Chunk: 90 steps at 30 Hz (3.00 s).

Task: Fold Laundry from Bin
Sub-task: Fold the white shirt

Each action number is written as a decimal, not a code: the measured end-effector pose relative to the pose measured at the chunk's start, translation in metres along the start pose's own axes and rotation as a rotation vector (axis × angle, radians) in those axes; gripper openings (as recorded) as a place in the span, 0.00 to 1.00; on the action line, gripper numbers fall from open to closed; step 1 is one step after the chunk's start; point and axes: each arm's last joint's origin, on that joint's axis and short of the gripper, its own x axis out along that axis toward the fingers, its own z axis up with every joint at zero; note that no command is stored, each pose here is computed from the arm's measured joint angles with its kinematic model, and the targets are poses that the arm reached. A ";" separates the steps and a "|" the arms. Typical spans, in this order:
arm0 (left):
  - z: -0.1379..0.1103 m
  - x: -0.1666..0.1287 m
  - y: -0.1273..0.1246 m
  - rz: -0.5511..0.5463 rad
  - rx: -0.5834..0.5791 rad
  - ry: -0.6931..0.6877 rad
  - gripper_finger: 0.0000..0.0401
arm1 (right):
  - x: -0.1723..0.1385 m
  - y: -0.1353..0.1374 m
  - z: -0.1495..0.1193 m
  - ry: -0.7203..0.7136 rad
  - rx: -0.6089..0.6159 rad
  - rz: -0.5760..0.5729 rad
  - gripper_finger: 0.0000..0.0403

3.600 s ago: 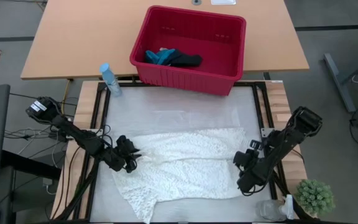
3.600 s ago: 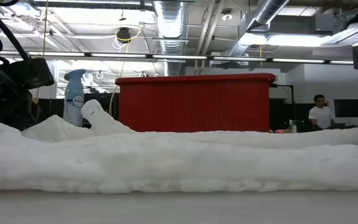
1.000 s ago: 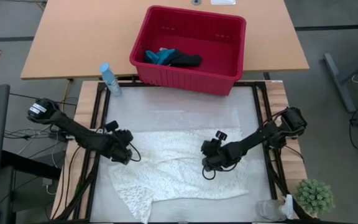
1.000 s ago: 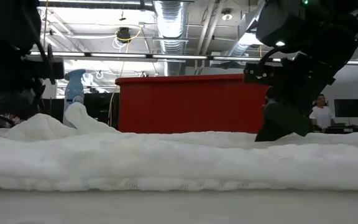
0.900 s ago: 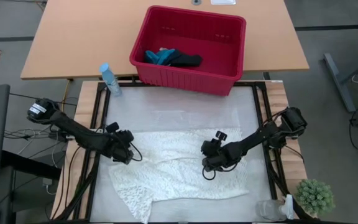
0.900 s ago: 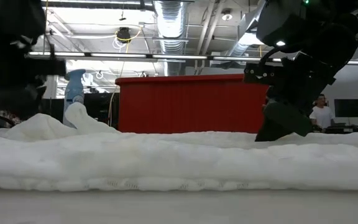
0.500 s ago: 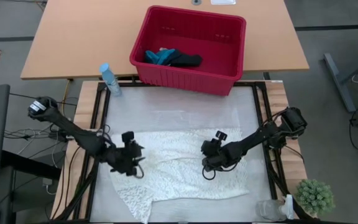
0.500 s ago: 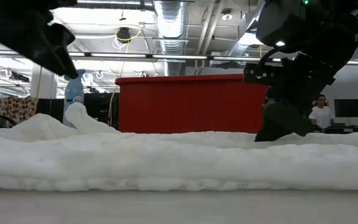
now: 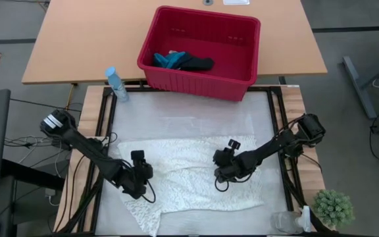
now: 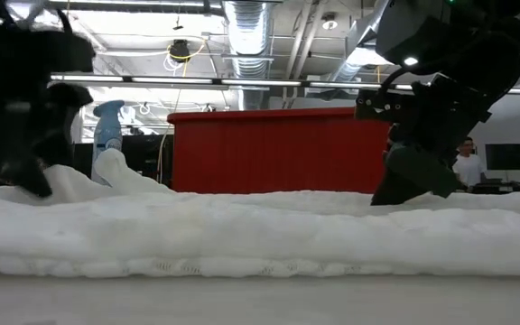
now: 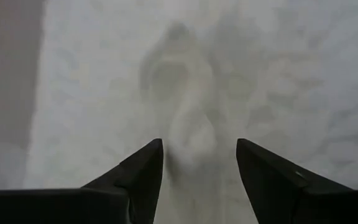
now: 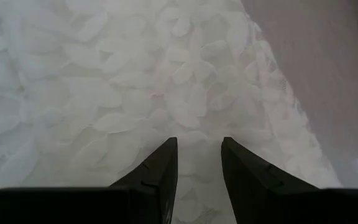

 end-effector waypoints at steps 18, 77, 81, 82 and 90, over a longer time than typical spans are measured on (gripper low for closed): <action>0.014 -0.012 0.013 -0.026 -0.105 0.018 0.04 | 0.000 0.001 0.001 -0.011 0.030 0.014 0.37; -0.018 -0.020 0.013 -0.026 -0.072 0.144 0.36 | 0.004 0.004 0.004 0.025 0.024 0.106 0.37; -0.019 -0.011 0.006 -0.025 -0.021 0.162 0.24 | 0.004 0.004 0.004 0.025 0.024 0.106 0.37; -0.020 -0.009 0.006 -0.019 -0.007 0.170 0.21 | 0.004 0.004 0.004 0.025 0.024 0.106 0.37; -0.021 -0.008 0.007 -0.006 0.009 0.187 0.01 | 0.004 0.004 0.004 0.025 0.024 0.106 0.37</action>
